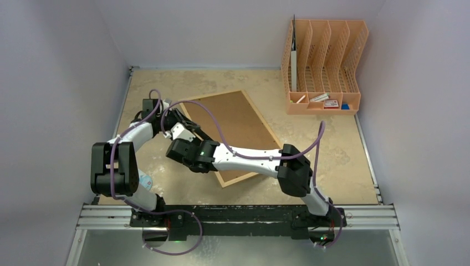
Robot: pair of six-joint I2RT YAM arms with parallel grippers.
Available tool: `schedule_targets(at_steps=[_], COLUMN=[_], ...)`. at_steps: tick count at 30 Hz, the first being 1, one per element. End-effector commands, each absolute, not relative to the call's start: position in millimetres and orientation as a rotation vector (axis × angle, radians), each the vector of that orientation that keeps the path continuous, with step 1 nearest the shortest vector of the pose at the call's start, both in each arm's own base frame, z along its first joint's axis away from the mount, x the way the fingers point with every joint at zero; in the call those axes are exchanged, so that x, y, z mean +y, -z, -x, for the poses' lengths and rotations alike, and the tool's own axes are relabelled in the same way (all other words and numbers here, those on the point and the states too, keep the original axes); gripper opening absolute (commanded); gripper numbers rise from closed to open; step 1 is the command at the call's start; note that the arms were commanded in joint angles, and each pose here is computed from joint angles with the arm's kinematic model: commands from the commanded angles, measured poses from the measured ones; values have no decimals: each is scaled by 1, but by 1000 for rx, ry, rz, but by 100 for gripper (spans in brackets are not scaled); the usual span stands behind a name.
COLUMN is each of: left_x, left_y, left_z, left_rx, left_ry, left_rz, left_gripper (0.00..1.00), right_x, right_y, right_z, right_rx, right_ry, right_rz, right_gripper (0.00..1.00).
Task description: Put the photo into the frame
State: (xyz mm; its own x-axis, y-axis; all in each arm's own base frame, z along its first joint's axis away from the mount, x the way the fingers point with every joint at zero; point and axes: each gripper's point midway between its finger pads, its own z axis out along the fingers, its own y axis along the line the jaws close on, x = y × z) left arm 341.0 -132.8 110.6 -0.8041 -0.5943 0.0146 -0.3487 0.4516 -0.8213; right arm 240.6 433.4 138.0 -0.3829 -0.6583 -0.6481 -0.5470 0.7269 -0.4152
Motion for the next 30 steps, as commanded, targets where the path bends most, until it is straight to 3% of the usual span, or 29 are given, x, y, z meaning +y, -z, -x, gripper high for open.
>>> schedule_targets(at_steps=[1,8,14,21,26,30], left_x=[-134,-137,-135,-130,-129,-126], left_y=[-144,-155,-160,-175,-194,-234], left_z=[-349,-348,-350,-359,-372,-392], left_rx=[2375,2359,2349,2315,2276,2178], left_ry=[1327,1366,1358,1307,1324,1318], left_rz=[852,862,854,814,766,612], left_gripper=[7,8,12,31,52,63], right_x=[426,409,414,415,413,413], right_y=[-148,-140,-153,-166,-185,-215], right_z=[-252,-269,-269,-270,-274,-278], right_rx=[2012,1945,1942,1930,1900,1860], right_ry=[306,535,478,454,462,444], right_rz=[891,782,752,725,702,660], right_gripper=[74,56,44,26,22,3])
